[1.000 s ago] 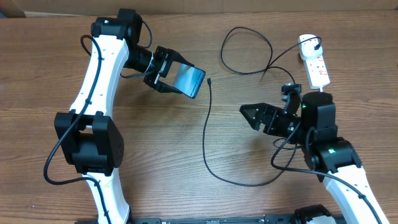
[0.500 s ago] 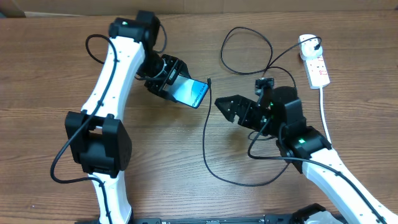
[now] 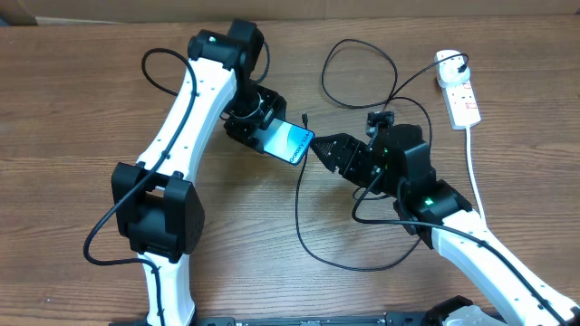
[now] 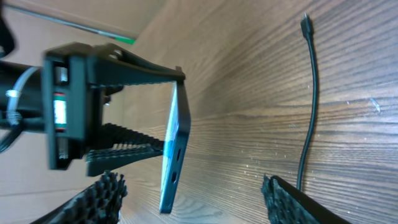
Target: Plug charger to phone and switch on socket
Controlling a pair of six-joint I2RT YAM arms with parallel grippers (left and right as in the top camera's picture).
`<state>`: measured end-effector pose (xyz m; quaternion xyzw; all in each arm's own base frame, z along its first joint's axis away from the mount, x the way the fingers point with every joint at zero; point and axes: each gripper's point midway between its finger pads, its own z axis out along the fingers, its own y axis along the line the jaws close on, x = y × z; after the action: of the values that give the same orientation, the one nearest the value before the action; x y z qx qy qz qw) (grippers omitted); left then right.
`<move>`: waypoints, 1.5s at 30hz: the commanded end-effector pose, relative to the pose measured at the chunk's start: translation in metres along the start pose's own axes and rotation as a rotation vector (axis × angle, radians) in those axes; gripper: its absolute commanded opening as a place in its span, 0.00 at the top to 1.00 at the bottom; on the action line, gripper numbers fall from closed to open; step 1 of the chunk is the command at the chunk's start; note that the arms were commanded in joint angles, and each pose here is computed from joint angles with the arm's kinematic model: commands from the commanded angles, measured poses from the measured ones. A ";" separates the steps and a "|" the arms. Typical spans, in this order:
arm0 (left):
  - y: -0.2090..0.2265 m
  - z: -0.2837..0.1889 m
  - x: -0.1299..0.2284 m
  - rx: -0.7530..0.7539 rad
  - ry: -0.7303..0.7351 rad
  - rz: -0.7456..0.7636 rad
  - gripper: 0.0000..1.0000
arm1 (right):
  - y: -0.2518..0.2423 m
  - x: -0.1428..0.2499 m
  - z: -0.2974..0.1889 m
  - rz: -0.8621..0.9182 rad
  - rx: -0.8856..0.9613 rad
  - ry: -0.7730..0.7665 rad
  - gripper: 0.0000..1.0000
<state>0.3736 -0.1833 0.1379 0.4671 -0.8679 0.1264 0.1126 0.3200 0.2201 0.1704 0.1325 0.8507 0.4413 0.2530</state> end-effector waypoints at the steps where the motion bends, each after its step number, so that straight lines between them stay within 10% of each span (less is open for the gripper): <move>1: -0.007 -0.013 0.010 0.040 -0.018 0.006 0.96 | 0.006 -0.002 0.009 0.039 -0.006 0.003 0.30; 16: -0.006 -0.009 0.022 0.021 -0.008 0.030 0.96 | 0.015 0.011 0.031 0.039 -0.019 -0.005 0.55; 45: 0.004 -0.007 0.021 -0.028 -0.053 0.056 0.96 | 0.016 0.010 0.042 0.016 -0.013 -0.046 0.72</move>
<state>0.3533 -0.1946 0.1363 0.4505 -0.8794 0.0939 0.1220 0.3281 0.2584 0.1496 0.1502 0.8470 0.4402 0.2574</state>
